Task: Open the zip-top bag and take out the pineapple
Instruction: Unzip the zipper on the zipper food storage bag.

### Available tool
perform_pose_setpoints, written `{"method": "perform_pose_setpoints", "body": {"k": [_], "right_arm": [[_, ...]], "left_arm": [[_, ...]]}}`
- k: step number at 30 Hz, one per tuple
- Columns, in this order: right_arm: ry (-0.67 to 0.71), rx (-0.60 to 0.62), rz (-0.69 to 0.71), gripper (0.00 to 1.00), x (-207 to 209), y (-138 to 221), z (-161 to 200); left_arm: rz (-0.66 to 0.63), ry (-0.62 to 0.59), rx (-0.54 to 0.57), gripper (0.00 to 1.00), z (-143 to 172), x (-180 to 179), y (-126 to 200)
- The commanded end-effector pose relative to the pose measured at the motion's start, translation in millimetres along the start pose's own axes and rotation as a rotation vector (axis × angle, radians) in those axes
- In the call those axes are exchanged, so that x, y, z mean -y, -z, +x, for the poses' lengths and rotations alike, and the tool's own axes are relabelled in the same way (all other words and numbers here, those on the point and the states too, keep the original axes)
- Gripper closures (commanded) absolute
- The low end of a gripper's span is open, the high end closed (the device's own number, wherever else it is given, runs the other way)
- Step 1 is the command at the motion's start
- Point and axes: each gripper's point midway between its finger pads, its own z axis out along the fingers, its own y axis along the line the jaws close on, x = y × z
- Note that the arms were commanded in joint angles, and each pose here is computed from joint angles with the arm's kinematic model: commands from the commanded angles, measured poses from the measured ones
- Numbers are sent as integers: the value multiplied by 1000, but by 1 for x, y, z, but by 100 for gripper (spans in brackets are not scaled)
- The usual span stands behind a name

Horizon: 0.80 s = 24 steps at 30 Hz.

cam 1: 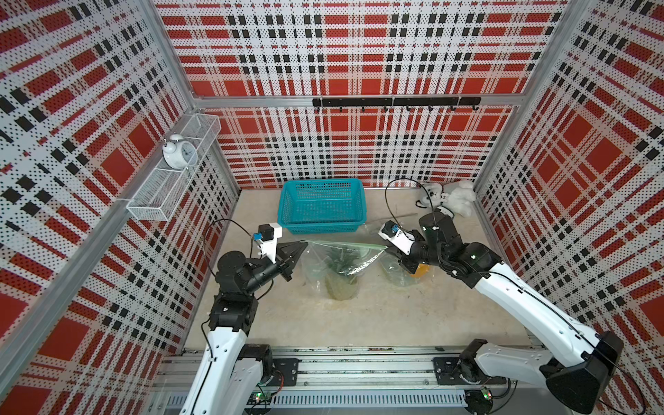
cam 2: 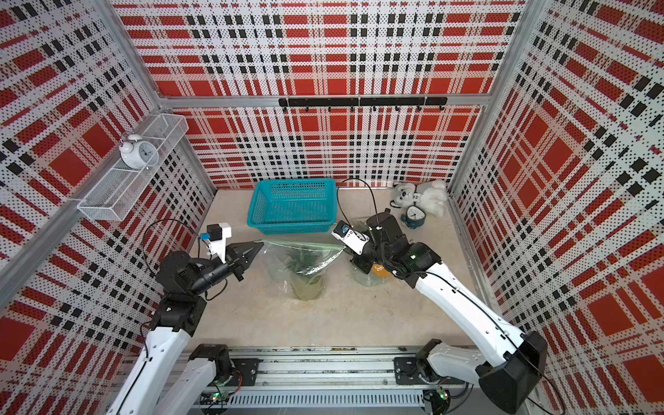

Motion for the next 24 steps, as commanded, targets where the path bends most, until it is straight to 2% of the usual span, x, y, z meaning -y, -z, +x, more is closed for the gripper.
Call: {"method": "perform_pose_setpoints", "body": {"k": [1, 6, 15, 24], "right_arm": [[-46, -132, 85, 97, 16, 8, 36], [-23, -115, 43, 97, 11, 6, 31], [34, 27, -104, 98, -12, 1, -1], [82, 78, -178, 98, -28, -10, -23]], "left_arm": [[-78, -66, 79, 100, -27, -9, 7], [-51, -69, 66, 100, -24, -5, 7], [18, -36, 31, 100, -11, 7, 0], [47, -16, 2, 100, 4, 19, -17]]}}
